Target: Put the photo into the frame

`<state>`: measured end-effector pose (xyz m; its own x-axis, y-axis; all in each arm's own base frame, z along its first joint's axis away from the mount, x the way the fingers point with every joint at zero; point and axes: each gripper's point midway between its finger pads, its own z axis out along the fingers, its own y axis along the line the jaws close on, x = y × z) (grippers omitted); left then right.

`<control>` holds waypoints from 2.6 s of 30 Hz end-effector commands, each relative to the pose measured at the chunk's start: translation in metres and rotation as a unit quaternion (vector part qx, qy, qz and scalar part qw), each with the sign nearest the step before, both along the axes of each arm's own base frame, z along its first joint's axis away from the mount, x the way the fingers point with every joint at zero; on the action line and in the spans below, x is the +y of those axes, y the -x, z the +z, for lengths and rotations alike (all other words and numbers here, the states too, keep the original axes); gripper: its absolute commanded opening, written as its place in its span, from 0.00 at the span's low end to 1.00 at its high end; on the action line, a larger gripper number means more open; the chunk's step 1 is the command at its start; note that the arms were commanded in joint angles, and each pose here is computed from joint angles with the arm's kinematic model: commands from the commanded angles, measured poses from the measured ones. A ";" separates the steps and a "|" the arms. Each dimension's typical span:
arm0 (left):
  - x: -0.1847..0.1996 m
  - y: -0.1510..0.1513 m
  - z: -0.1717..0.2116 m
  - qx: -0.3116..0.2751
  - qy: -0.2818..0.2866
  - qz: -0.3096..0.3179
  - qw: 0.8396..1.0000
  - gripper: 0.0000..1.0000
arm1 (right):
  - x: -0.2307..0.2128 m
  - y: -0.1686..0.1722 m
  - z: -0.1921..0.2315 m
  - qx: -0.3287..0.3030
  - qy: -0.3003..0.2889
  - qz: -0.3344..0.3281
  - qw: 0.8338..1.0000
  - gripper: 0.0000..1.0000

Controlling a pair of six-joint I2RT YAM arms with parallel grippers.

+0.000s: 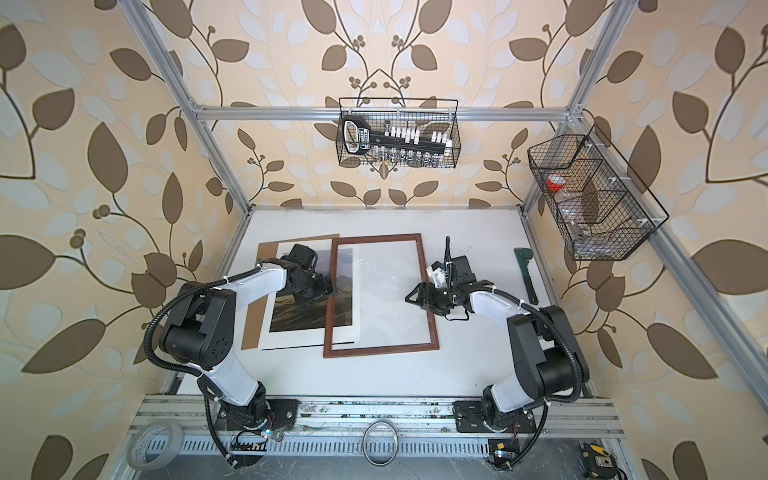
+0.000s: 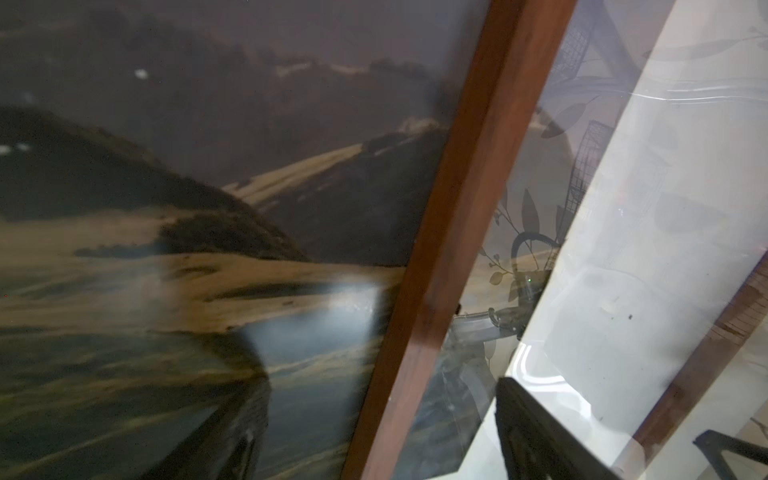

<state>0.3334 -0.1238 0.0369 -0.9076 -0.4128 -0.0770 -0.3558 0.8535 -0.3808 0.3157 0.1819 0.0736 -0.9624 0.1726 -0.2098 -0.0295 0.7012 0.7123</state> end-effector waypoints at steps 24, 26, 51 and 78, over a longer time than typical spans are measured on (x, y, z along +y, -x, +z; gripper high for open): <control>-0.011 -0.023 0.050 -0.063 0.029 -0.035 0.997 0.75 | 0.039 -0.045 -0.011 -0.080 0.002 0.109 0.991 0.00; -0.004 -0.027 0.061 -0.082 0.033 -0.025 0.996 0.77 | 0.041 -0.042 -0.002 -0.102 0.005 0.117 0.988 0.00; 0.045 -0.062 0.053 -0.157 0.085 0.100 0.979 0.85 | 0.084 -0.050 0.067 -0.243 -0.100 0.147 0.954 0.00; 0.097 -0.075 0.096 -0.191 0.172 0.203 0.945 0.86 | 0.124 -0.024 0.200 -0.209 -0.357 0.119 0.903 0.00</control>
